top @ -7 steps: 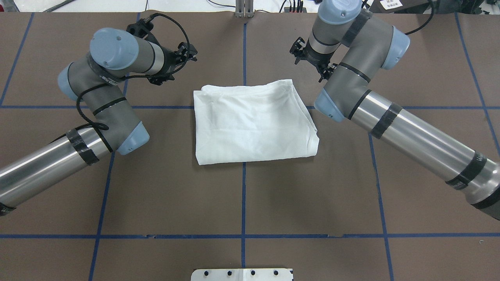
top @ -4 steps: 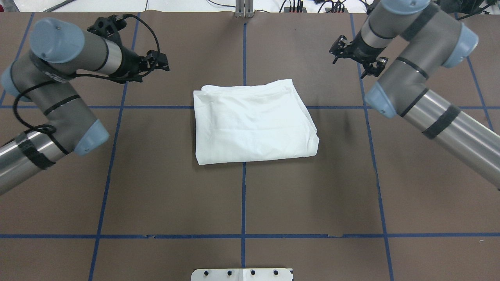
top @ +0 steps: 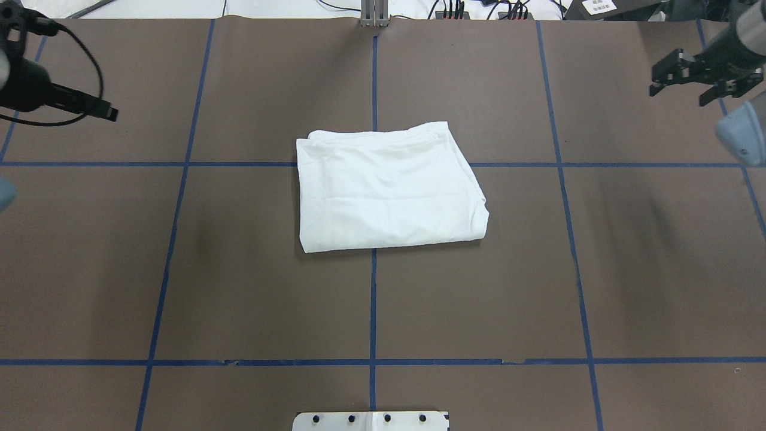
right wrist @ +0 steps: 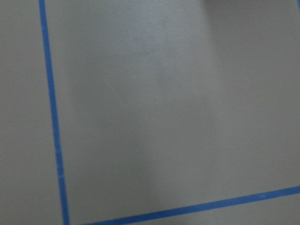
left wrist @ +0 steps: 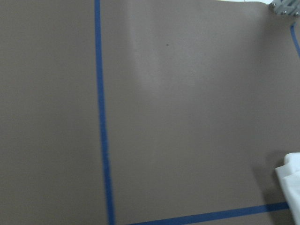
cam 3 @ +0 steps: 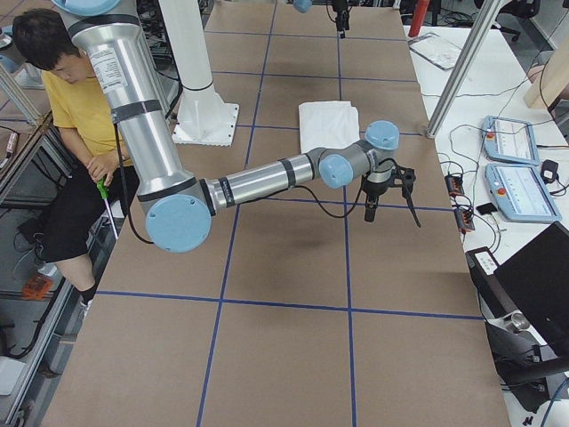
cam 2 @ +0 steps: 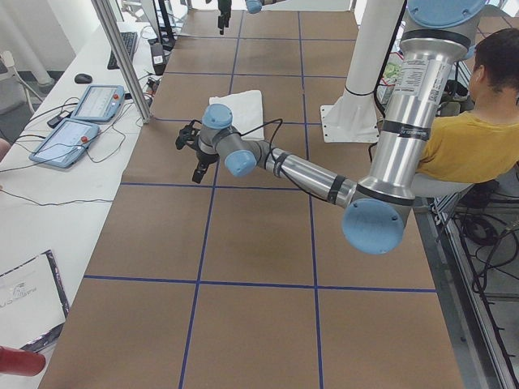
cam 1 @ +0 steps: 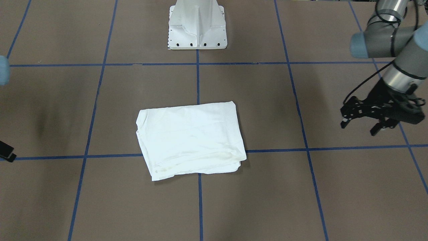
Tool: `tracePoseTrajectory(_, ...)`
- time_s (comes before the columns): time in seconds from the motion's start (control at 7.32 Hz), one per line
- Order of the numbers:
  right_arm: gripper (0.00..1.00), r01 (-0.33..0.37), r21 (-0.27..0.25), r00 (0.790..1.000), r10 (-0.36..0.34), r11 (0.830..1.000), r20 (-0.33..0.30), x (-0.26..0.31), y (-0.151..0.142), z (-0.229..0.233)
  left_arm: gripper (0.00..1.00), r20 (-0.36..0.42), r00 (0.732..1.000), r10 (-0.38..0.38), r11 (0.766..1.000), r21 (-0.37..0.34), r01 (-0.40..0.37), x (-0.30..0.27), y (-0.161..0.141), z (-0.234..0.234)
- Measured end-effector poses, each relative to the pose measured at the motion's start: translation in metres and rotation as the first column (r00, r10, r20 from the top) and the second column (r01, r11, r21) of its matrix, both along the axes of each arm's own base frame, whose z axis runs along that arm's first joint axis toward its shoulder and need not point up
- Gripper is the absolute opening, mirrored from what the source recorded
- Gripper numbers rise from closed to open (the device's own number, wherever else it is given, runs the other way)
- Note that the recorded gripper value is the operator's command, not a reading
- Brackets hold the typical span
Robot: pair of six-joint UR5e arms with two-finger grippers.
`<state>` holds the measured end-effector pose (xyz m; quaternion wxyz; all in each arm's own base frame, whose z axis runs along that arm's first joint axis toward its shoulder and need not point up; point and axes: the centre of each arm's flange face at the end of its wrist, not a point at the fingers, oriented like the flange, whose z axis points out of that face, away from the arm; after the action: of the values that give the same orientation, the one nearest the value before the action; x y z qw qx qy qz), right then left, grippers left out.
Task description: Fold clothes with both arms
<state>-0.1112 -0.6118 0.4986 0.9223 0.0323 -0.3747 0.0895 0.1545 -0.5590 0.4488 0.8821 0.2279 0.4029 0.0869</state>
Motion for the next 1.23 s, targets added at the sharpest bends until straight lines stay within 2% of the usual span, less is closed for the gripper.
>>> tracePoseTrajectory(0.27, 1.00, 0.109, 0.062, 0.992, -0.105, 0.992, -0.068, 0.085, 0.039, 0.067, 1.00, 0.141, 0.989, 0.034, 0.995, 0.090, -0.047, -0.109, 0.009, 0.058)
tracePoseTrajectory(0.55, 1.00, 0.164, 0.085, 0.983, -0.156, 0.983, -0.097, 0.137, 0.076, 0.114, 1.00, 0.240, 0.969, 0.060, 0.994, 0.073, -0.080, -0.194, 0.023, 0.103)
tracePoseTrajectory(0.68, 1.00, 0.175, 0.085, 0.981, -0.166, 0.981, -0.102, 0.151, 0.090, 0.129, 1.00, 0.225, 0.972, 0.072, 0.996, 0.033, -0.082, -0.216, 0.040, 0.128)
tracePoseTrajectory(0.96, 1.00, 0.168, 0.080, 0.982, -0.159, 0.983, -0.105, 0.168, 0.104, 0.141, 1.00, 0.166, 0.982, 0.094, 0.996, -0.012, -0.093, -0.226, 0.068, 0.155)
tracePoseTrajectory(1.23, 1.00, 0.159, 0.076, 0.984, -0.152, 0.984, -0.089, 0.170, 0.106, 0.143, 1.00, 0.153, 0.984, 0.091, 0.996, -0.016, -0.090, -0.228, 0.073, 0.156)
